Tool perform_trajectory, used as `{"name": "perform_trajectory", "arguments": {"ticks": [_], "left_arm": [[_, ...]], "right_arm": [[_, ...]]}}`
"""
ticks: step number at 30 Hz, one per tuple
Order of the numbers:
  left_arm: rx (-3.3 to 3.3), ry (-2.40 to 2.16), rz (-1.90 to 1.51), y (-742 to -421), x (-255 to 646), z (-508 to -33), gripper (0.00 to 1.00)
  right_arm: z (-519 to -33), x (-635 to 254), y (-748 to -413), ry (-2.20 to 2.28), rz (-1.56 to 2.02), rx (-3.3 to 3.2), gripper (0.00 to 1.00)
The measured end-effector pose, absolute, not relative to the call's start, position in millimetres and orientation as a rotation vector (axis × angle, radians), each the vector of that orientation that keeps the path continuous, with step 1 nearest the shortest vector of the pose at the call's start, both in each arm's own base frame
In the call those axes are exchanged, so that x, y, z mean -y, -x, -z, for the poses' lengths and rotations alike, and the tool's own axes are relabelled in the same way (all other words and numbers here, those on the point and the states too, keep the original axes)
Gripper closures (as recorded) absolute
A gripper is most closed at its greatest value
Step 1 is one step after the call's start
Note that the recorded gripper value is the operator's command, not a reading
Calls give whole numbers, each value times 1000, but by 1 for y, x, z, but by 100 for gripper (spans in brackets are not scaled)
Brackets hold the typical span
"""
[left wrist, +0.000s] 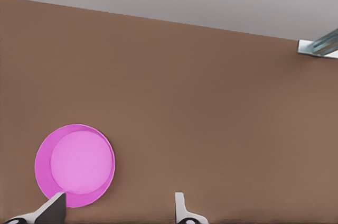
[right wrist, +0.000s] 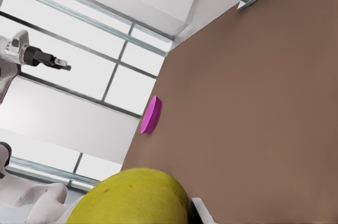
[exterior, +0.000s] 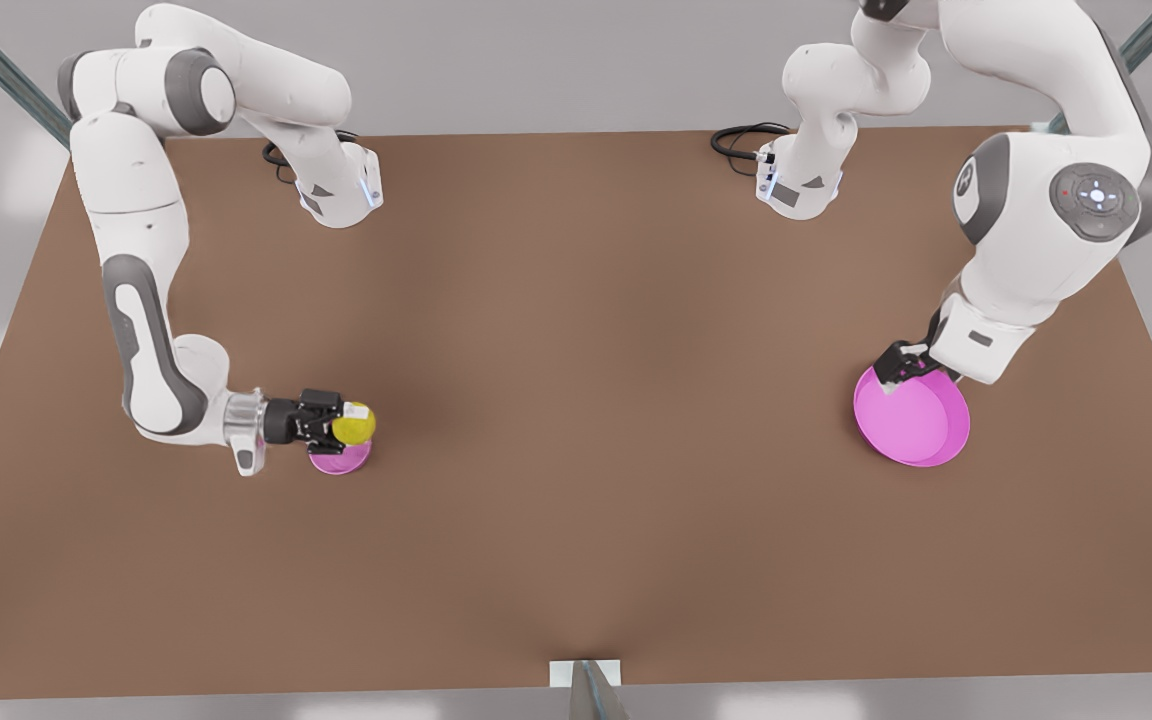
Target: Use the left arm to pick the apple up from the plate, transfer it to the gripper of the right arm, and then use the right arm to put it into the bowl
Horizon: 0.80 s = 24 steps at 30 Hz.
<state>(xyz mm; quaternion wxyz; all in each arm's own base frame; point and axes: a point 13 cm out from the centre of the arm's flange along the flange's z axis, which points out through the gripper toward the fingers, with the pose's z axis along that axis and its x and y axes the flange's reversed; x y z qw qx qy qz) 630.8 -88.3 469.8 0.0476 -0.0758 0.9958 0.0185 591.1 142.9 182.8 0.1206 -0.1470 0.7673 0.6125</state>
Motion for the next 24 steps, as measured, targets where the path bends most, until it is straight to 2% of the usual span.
{"name": "perform_trajectory", "arguments": {"ticks": [5,12,14,15,16,21,24], "left_arm": [[-3094,143,-119,-619,78,-465,0],[-3134,51,-143,-611,73,-462,0],[-3142,28,-145,-609,74,-461,0],[-3145,18,-146,-609,73,-460,0],[-3147,9,-146,-608,73,-460,0],[-3155,-28,-148,-607,72,-459,0],[-3158,-48,-147,-607,72,-459,0]], "right_arm": [[-168,-125,-583,508,-1734,-2271,35],[-128,-110,-588,561,-1604,-2301,32],[-118,-104,-588,573,-1568,-2306,24],[-114,-102,-589,582,-1552,-2307,15],[-112,-99,-590,593,-1533,-2307,1],[-109,-87,-595,659,-1456,-2300,0],[-138,-68,-624,773,-1342,-2271,0]]}}
